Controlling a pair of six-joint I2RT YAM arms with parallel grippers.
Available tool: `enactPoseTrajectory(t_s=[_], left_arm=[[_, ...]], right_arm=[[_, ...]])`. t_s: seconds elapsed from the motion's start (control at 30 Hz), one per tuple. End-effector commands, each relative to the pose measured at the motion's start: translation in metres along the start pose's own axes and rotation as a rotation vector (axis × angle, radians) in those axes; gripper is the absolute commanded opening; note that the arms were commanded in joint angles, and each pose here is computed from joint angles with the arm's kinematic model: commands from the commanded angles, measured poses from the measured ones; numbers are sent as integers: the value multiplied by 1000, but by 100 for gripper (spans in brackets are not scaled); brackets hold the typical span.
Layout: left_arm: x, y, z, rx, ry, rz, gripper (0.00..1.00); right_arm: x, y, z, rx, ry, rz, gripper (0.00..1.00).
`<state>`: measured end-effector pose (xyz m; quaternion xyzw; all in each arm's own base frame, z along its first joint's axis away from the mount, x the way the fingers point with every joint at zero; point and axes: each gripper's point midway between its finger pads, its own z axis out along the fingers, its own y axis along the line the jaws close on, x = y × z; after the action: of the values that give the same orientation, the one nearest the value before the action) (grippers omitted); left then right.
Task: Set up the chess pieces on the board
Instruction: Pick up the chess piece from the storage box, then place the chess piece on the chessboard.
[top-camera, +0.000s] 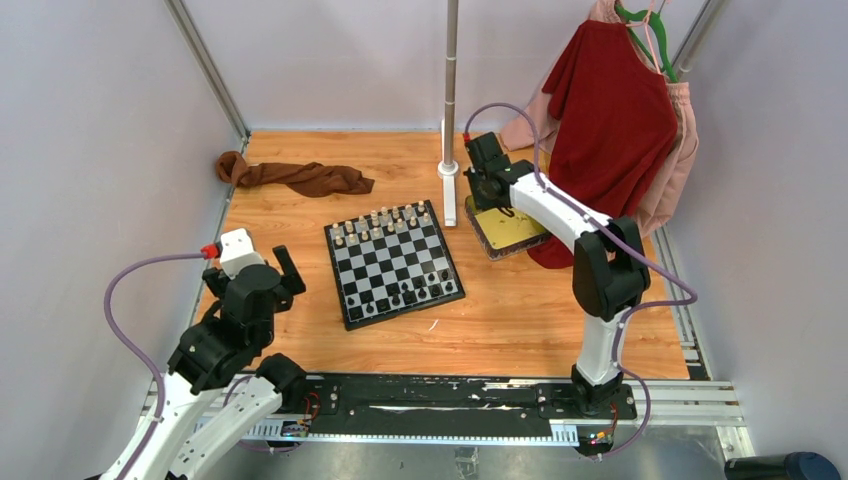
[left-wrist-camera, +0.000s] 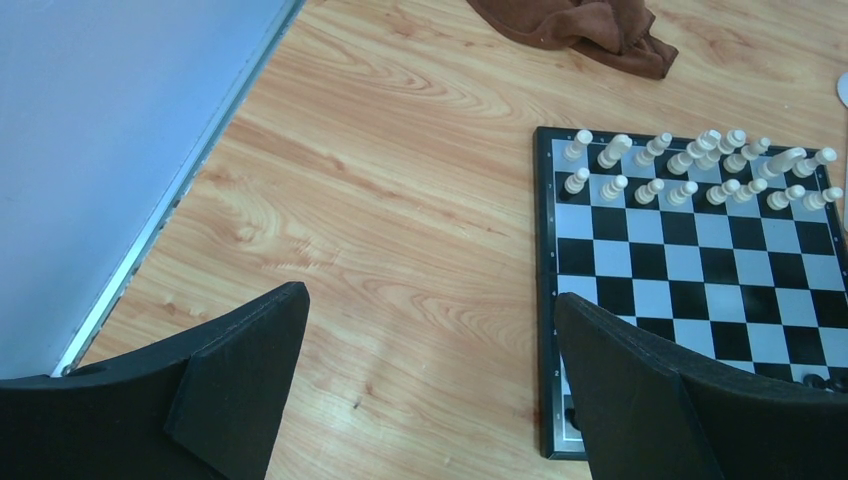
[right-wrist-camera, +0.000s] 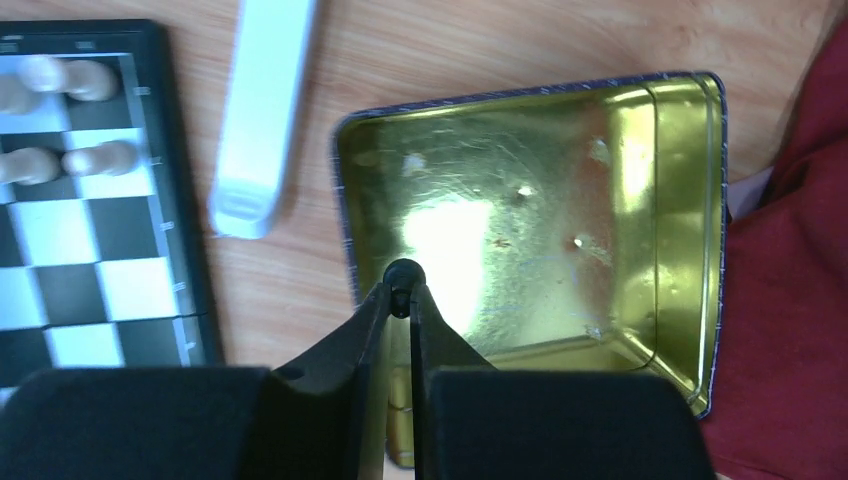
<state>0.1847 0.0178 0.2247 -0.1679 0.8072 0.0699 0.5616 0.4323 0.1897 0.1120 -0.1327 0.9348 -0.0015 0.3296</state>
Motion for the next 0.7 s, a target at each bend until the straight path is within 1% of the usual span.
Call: enactPoseTrajectory(t_s=[0.0, 0.37, 0.67], left_arm=[[-3, 1, 0, 2, -23, -15, 100], [-3, 2, -2, 13, -40, -42, 100], [-4, 3, -4, 21, -47, -51, 100]], right_arm=[[-17, 30, -40, -34, -51, -95, 0], [-1, 154, -92, -252, -85, -290, 0], [25, 232, -109, -360, -69, -410, 0]])
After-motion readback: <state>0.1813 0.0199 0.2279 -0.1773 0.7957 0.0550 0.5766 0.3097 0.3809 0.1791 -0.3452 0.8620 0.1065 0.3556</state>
